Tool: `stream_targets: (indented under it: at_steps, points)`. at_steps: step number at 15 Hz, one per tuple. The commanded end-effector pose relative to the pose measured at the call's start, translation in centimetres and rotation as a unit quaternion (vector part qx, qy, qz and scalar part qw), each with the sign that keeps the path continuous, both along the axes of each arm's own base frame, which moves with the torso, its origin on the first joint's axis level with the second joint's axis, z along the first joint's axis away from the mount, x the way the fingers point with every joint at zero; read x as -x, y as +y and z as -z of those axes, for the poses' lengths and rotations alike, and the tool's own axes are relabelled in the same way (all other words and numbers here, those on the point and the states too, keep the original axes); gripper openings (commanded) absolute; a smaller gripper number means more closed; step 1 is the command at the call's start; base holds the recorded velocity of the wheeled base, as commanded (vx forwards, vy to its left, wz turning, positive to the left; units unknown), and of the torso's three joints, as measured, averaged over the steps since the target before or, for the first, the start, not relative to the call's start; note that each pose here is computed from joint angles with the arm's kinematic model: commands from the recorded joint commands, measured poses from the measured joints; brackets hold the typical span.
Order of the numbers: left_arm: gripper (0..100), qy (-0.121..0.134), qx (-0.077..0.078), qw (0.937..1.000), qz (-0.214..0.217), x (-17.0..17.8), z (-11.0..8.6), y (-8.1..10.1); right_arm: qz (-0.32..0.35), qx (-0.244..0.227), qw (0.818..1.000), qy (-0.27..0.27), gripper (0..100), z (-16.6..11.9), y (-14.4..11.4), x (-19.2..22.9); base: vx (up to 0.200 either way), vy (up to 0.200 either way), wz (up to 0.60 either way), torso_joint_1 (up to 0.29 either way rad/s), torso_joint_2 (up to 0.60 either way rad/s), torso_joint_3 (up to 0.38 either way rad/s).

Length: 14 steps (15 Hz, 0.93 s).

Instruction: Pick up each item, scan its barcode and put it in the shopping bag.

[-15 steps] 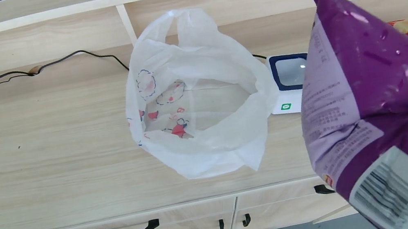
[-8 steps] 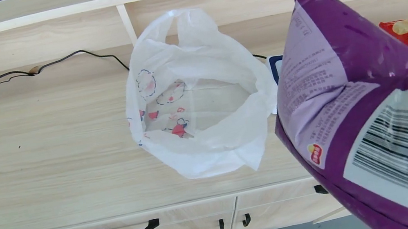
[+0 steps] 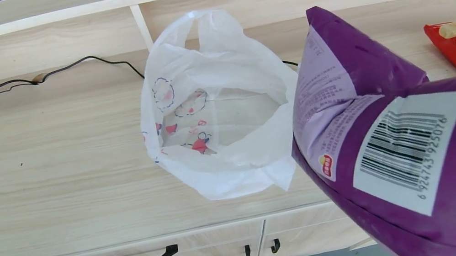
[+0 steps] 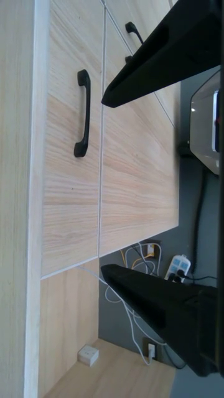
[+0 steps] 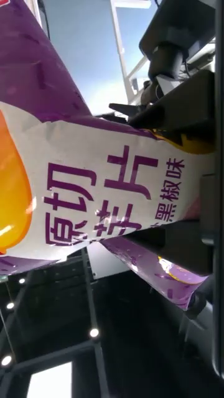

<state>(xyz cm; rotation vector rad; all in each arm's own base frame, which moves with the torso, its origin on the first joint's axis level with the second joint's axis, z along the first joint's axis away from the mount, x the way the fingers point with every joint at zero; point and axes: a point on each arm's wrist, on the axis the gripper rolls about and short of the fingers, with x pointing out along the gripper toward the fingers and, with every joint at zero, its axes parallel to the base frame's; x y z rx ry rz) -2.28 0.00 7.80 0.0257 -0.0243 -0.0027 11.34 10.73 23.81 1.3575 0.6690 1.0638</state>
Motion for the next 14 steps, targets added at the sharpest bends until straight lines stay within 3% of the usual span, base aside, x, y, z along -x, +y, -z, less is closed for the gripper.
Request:
stream_targets:
  at_steps: [1, 10, 12, 13, 14]
  points:
    - [100, 0.001, 0.000, 1.0000, 0.000, 0.0, 0.0, 0.0, 0.000, 0.003, 1.000, 0.003, 0, 0.4, -0.2, 0.3, 0.000, 0.000, 0.00, 0.000, 0.00, 0.000]
    - [100, 0.001, 0.000, 1.0000, 0.000, 0.0, 0.0, 0.0, -0.012, -0.014, 1.000, 0.008, 0, 0.6, -0.4, 0.5, 0.000, 0.000, 0.00, 0.000, 0.00, 0.000]
    - [100, 0.001, 0.000, 1.0000, 0.000, 0.0, 0.0, 0.0, -0.005, -0.004, 1.000, -0.025, 0, 0.2, -0.3, 0.4, 0.000, 0.000, 0.00, 0.000, 0.00, 0.000]
    - [100, 0.001, 0.000, 1.0000, 0.000, 0.0, 0.0, 0.0, 0.016, 0.020, 0.996, -0.080, 0, -0.5, -0.3, -0.1, 0.000, 0.000, 0.00, 0.000, 0.00, 0.000]
    - [100, 0.001, 0.000, 1.0000, 0.000, 0.0, 0.0, 0.0, 0.021, 0.032, 0.994, -0.102, 0, -1.2, -0.4, -0.2, 0.000, 0.000, 0.00, 0.000, 0.00, 0.000]
